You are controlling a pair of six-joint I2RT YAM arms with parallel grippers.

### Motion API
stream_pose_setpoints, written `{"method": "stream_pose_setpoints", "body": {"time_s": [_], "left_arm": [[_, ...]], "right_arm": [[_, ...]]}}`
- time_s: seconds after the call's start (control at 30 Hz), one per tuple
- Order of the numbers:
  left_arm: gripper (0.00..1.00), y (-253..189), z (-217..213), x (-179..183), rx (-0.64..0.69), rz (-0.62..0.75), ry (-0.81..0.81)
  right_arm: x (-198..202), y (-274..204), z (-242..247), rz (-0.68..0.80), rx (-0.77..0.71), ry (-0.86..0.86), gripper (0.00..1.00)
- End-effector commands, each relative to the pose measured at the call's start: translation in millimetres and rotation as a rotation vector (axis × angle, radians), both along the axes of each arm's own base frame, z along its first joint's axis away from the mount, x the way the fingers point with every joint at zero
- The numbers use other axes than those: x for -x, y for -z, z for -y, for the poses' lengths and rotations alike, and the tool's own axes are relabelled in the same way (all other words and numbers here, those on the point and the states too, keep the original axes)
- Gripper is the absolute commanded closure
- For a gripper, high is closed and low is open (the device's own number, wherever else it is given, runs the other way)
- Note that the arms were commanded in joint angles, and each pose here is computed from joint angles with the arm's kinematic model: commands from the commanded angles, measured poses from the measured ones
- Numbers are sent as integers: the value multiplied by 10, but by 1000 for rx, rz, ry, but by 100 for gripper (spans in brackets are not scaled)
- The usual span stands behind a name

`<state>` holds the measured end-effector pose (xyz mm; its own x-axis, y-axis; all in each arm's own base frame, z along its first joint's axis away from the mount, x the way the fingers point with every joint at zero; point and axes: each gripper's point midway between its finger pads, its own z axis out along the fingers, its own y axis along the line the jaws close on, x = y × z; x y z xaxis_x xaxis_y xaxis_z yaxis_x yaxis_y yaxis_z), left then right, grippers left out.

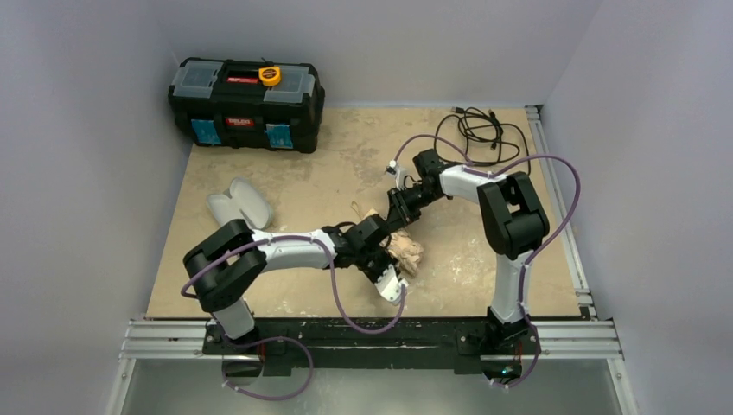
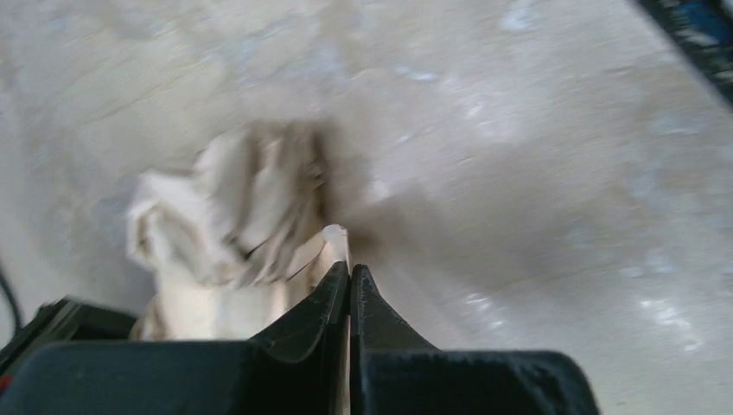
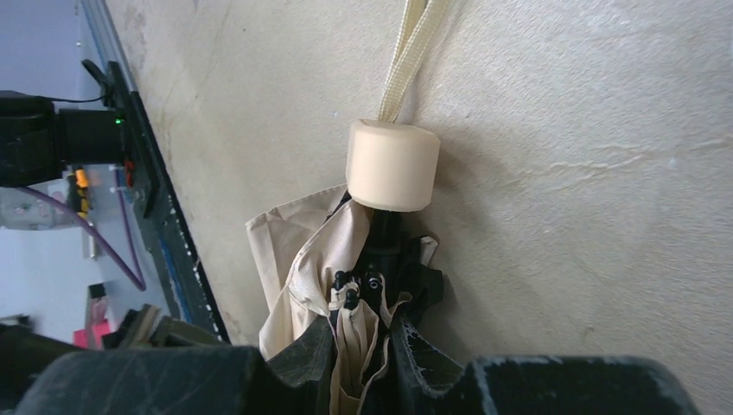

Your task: Open the umbrella

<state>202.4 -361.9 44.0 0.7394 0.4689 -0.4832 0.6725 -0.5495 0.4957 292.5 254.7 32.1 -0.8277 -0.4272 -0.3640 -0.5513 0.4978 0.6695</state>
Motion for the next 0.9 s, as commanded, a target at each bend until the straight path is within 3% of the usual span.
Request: {"method": "stream_pose_setpoints", "body": {"time_s": [0.0,0.13,0.23,0.27,0.37,0.53,0.67,0.77,0.87], "left_arm": [[100,384,-281,628,-173,-149,113],[100,544,-401,613,-245,-152,68],[100,532,-419,561,-249,-150,14],[100,499,-420,531,-238,-153,-6],[100,326,-413,432,-179,-159,-68],[100,-206,-390,167,-51,-148,-167],[100,-173,-482,144,-81,-117,-141],[72,-143,-514,212,-102,-164,-158],[54,-393,-506,209,-38,-243,-237]], "right_arm": [[-17,453,219,23,133,-25,100],[32,368,182,8,95,-61,97],[-16,87,86,12,32,-61,47],[-72,-43,58,25,13,-49,36],[-395,-545,58,131,-29,13,19],[-934,-1000,514,229,-4,142,16],[-961,-971,767,204,44,164,20],[-771,-898,779,135,55,213,22],[-579,-845,782,108,88,271,19]]}}
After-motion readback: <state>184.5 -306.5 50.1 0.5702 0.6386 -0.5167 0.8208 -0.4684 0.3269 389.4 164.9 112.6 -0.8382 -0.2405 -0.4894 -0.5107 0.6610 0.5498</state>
